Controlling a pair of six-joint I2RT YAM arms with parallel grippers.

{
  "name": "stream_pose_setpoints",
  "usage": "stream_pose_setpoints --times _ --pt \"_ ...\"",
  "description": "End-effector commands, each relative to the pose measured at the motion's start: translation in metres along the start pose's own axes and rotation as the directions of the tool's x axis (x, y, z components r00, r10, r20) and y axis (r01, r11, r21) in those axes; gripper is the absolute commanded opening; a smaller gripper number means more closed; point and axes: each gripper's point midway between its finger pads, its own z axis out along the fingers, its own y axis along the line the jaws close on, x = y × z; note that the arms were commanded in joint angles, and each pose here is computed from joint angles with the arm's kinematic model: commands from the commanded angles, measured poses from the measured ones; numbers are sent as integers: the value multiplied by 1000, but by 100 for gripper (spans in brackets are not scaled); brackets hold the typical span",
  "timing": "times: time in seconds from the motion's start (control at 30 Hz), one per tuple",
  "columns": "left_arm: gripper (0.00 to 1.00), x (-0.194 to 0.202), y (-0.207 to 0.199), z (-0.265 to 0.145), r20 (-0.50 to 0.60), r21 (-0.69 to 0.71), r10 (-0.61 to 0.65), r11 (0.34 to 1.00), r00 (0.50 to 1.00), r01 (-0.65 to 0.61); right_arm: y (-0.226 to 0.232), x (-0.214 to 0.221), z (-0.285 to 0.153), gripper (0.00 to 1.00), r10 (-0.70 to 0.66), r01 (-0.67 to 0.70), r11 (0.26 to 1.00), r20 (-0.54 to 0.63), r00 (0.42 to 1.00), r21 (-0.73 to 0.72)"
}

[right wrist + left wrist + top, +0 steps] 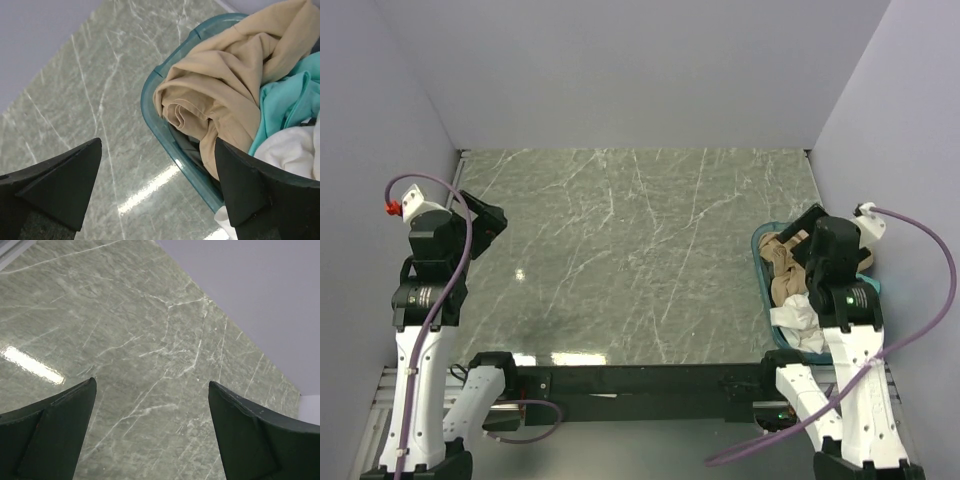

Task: Fold and stack the t-shirts
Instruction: Grab the tshirt from the pile

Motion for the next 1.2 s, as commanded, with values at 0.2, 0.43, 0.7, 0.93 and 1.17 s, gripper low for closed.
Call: stream_pose_setpoints --times 0.2,0.43,0.7,0.93,1.17 --pt "99 11 5 7 -2 24 22 999 1000 -22 -41 49 -25 100 95 -60 982 -196 976 180" --pt "99 22 9 20 -59 -4 57 998 997 -57 -57 119 -29 100 32 82 975 -494 869 207" --pt "99 33 18 29 -112 -54 47 997 993 -54 -103 135 -38 100 20 249 885 -566 824 394" --pt "100 40 23 38 -159 -87 51 994 986 -65 -105 162 -16 71 39 262 877 -604 796 402" --pt "99 40 24 40 -165 -90 42 994 985 -57 -103 122 -22 0 26 221 870 -488 873 441"
